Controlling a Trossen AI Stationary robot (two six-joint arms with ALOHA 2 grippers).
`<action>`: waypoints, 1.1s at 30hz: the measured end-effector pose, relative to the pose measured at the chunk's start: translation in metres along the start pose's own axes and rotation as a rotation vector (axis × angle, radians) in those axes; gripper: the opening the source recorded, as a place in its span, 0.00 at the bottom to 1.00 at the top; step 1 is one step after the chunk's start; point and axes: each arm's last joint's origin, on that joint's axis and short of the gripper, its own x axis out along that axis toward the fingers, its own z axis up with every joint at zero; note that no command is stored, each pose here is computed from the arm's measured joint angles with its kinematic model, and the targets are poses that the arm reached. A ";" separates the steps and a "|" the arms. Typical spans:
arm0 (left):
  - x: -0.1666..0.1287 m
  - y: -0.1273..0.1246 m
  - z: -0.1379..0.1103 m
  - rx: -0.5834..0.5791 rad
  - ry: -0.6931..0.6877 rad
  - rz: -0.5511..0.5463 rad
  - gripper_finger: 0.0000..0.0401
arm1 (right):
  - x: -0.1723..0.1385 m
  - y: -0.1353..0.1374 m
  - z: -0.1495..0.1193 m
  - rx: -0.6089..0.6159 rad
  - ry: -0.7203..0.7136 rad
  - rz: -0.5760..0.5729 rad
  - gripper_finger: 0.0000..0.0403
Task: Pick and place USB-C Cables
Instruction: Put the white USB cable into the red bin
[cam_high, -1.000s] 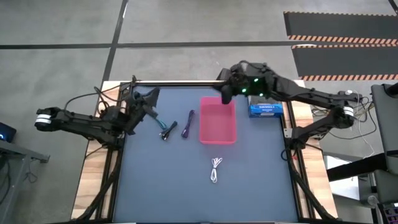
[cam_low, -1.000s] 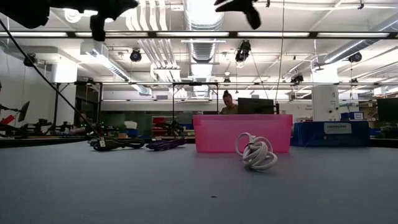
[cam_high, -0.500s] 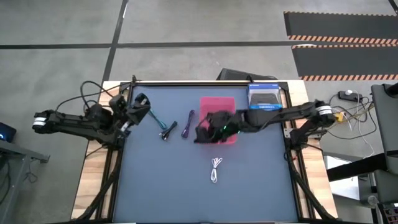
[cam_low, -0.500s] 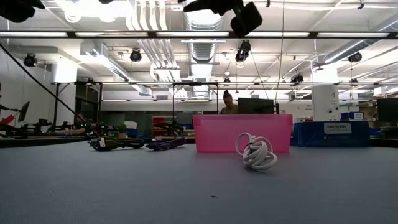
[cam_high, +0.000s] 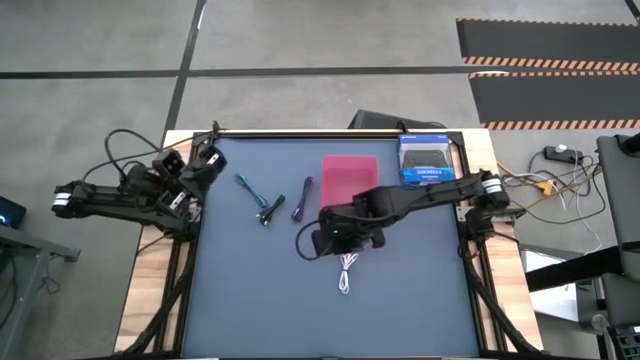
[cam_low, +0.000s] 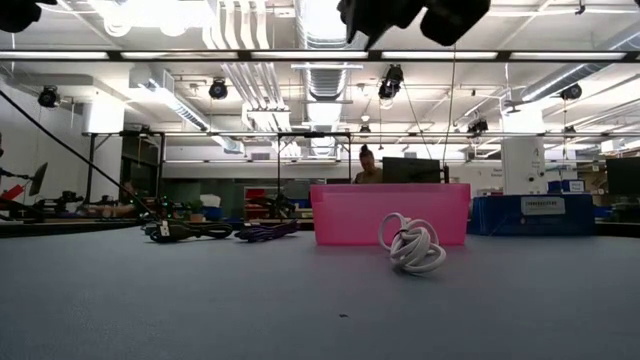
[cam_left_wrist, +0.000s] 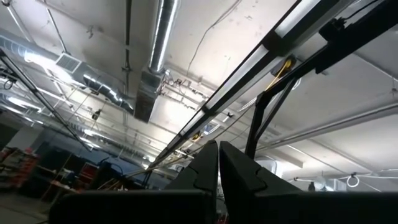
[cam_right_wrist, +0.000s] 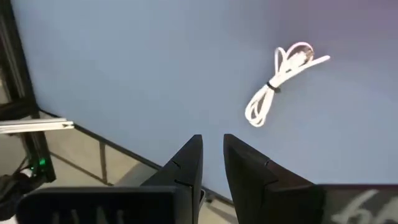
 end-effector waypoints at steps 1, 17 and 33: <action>0.000 0.001 -0.001 0.013 0.004 0.003 0.00 | 0.002 0.003 0.001 0.001 0.002 -0.001 0.14; 0.002 0.004 -0.007 0.058 0.029 0.017 0.00 | 0.092 0.013 0.000 0.134 0.014 -0.190 0.14; 0.002 0.005 -0.009 0.098 0.036 0.020 0.00 | 0.106 -0.009 0.004 0.162 -0.041 -0.362 0.54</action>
